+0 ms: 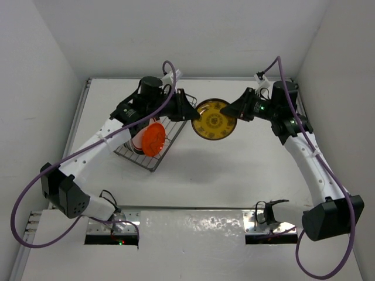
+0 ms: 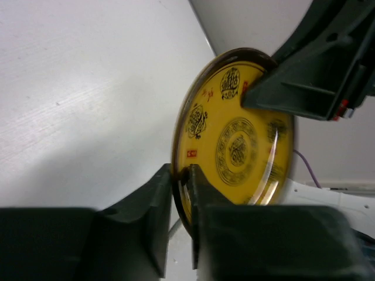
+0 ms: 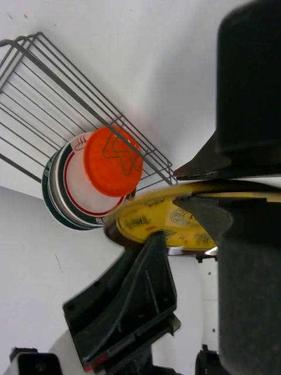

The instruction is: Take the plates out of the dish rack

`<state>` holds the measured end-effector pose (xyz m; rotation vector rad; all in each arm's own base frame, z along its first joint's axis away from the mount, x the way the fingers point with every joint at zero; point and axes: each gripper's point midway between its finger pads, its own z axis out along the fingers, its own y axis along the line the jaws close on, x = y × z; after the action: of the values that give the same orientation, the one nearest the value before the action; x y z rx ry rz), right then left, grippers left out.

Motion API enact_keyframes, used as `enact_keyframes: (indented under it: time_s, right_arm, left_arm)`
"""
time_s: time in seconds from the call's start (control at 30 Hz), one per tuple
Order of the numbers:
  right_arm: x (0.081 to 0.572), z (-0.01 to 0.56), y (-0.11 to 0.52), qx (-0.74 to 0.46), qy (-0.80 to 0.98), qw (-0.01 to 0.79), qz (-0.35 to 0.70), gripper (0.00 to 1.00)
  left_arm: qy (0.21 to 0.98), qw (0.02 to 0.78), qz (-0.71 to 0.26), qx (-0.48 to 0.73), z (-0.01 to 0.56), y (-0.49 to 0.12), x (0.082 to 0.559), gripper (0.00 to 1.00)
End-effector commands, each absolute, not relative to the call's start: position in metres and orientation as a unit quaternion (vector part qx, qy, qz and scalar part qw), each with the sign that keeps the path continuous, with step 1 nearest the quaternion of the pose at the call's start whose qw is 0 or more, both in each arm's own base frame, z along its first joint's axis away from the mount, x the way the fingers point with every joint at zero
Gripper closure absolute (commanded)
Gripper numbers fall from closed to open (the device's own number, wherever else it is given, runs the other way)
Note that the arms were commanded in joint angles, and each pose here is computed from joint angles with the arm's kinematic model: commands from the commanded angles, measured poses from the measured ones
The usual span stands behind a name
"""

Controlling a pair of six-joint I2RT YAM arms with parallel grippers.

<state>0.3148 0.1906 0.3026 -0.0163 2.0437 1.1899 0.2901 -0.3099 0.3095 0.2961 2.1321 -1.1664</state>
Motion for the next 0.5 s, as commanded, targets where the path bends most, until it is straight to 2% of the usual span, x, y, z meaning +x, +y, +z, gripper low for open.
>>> enact_keyframes:
  time_s: [0.0,0.03,0.07,0.13,0.2,0.3,0.37,0.47]
  right_arm:
    - [0.318,0.303,0.189,-0.012,0.8,0.39,0.455,0.95]
    - [0.321,0.298,0.184,-0.006,0.808,0.393,0.439,0.97]
    - [0.325,0.287,0.172,0.009,0.828,0.396,0.397,1.0]
    - [0.336,0.26,0.14,0.062,0.862,0.396,0.31,1.0]
    - [0.341,0.227,0.106,0.12,0.882,0.387,0.239,1.0]
    - [0.342,0.175,0.047,0.216,0.89,0.382,0.121,1.0]
    - [0.347,0.145,0.022,0.249,0.883,0.39,0.075,1.0]
    - [0.367,0.115,-0.012,0.304,0.862,0.399,0.08,1.0]
  left_arm:
    - [0.773,0.365,-0.506,0.114,0.346,-0.325,0.295,0.85]
    - [0.782,0.372,-0.49,0.098,0.34,-0.322,0.304,0.73]
    - [0.795,0.369,-0.474,0.086,0.332,-0.318,0.307,0.5]
    - [0.842,0.389,-0.374,0.018,0.304,-0.293,0.336,0.02]
    - [0.883,0.38,-0.277,-0.011,0.278,-0.262,0.34,0.0]
    - [0.903,0.4,-0.157,-0.015,0.266,-0.221,0.348,0.0]
    - [0.911,0.399,-0.109,-0.001,0.259,-0.206,0.35,0.0]
    - [0.923,0.379,-0.051,0.034,0.246,-0.187,0.343,0.0]
